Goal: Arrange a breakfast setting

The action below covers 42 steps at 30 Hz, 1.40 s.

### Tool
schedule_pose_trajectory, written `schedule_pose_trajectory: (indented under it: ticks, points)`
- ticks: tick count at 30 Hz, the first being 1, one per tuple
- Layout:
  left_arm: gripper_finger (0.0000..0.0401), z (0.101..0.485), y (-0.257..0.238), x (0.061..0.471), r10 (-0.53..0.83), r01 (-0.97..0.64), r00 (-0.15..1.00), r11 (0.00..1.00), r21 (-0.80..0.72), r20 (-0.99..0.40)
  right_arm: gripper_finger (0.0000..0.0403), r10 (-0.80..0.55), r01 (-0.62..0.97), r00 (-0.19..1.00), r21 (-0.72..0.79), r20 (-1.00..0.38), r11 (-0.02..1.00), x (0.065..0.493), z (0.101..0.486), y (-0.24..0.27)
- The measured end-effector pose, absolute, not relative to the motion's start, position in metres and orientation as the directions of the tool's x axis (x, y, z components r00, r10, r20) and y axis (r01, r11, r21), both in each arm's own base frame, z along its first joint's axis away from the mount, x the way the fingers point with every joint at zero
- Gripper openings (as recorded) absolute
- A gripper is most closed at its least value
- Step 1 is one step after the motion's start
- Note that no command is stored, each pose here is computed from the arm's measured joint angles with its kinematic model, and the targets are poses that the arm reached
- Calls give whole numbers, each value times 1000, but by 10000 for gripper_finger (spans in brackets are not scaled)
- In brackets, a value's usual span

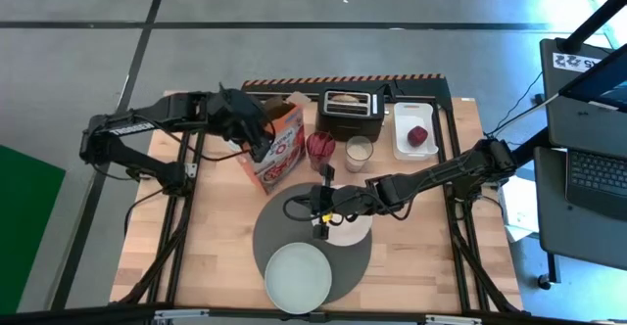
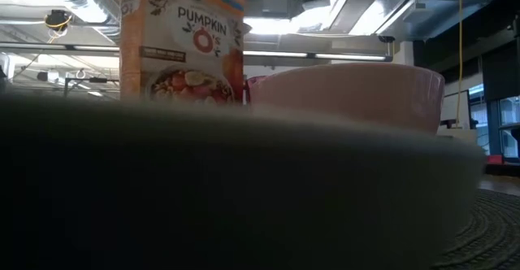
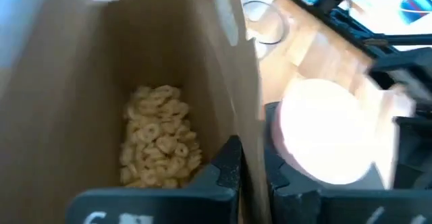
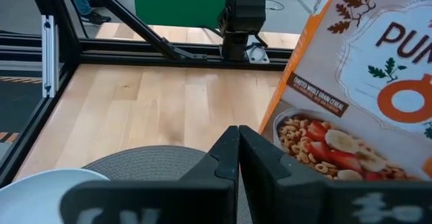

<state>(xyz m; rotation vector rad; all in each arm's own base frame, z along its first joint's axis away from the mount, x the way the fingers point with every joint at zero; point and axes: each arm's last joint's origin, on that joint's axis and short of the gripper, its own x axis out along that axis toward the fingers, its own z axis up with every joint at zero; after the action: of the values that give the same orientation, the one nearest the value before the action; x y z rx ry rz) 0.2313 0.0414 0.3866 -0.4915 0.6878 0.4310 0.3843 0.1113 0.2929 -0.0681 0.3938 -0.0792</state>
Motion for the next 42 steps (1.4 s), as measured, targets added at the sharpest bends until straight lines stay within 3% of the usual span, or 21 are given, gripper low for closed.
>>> schedule_pose_trajectory:
  ticks: [17,23,32,42]
  points:
    - [165,392,34,232,157,-447,747,837,-314,-646,14,-112,83,919,-92,-378,992,384,293,111]
    - [187,408,28,228,215,-421,771,878,-228,-599,14,-120,91,919,-94,-375,991,384,293,110]
    - [200,480,25,202,336,-411,857,903,-127,-390,14,-126,96,919,-96,-373,991,384,293,110]
    - [201,537,18,169,338,-355,924,932,-71,-180,14,-128,98,919,-97,-372,990,384,293,110]
